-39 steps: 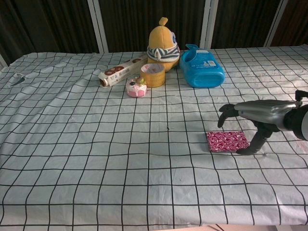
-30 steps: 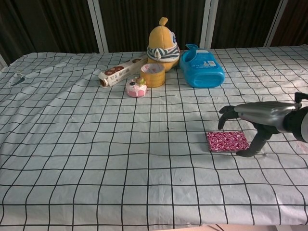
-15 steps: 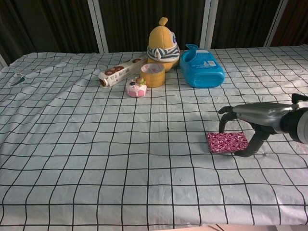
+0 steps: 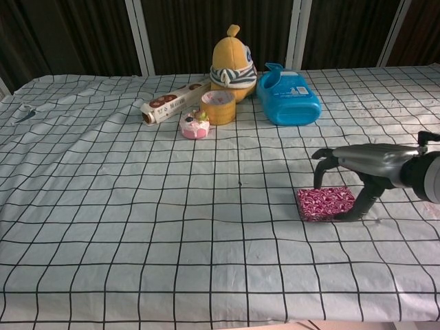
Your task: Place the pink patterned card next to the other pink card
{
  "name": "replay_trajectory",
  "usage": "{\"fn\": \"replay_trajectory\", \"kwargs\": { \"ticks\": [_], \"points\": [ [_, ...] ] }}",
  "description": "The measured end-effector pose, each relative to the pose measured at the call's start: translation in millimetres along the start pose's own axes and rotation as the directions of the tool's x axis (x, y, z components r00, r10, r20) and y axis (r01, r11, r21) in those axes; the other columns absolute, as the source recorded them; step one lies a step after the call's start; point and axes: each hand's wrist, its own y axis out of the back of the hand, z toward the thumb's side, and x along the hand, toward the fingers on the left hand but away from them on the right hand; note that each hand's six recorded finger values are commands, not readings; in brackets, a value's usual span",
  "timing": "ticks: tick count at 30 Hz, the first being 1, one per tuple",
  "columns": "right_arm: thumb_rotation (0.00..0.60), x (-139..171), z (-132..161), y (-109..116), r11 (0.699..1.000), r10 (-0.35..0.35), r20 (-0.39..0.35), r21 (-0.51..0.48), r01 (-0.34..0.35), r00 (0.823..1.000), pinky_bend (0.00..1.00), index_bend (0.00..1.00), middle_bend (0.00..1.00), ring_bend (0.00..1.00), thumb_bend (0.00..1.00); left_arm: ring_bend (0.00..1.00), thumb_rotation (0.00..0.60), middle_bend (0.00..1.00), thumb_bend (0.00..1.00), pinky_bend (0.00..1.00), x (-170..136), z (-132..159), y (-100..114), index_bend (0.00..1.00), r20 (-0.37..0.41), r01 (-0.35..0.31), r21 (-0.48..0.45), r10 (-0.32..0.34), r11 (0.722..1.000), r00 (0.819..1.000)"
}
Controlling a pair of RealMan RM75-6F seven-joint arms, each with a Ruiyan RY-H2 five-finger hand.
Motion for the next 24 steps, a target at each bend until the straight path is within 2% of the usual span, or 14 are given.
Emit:
{"fn": "replay_trajectory", "kwargs": {
  "ticks": [7, 15, 21, 24],
  "points": [
    [0.600, 3.3, -11.5, 17.4, 0.998, -0.054, 0.020, -0.033, 0.054, 0.998, 0.00, 0.43, 0.00, 0.00, 0.20, 0.00, 0.600, 0.07, 0.43, 0.00, -0.5, -0.1, -0.1, 0.00, -0.002, -0.002, 0.001, 0.002, 1.000, 1.000],
    [0.600, -0.8, -52.3, 28.9, 0.995, -0.099, 0.124, -0.009, 0.101, 0.987, 0.00, 0.43, 0.00, 0.00, 0.20, 0.00, 0.600, 0.07, 0.43, 0.00, 0.9, 0.5, -2.2, 0.00, -0.004, 0.005, 0.006, -0.005, 1.000, 1.000],
    [0.600, -11.9, -96.5, 23.4, 0.996, -0.081, 0.224, -0.010, 0.086, 0.971, 0.00, 0.40, 0.00, 0.00, 0.20, 0.00, 0.600, 0.07, 0.43, 0.00, 3.1, 0.4, -3.8, 0.00, -0.009, 0.011, 0.008, -0.010, 1.000, 1.000],
    [0.600, -15.5, -111.2, 17.5, 0.997, -0.057, 0.247, -0.031, 0.067, 0.967, 0.00, 0.35, 0.00, 0.00, 0.20, 0.00, 0.600, 0.07, 0.43, 0.00, 5.4, 0.0, -5.1, 0.00, -0.012, 0.017, 0.009, -0.017, 1.000, 1.000]
  ]
}}
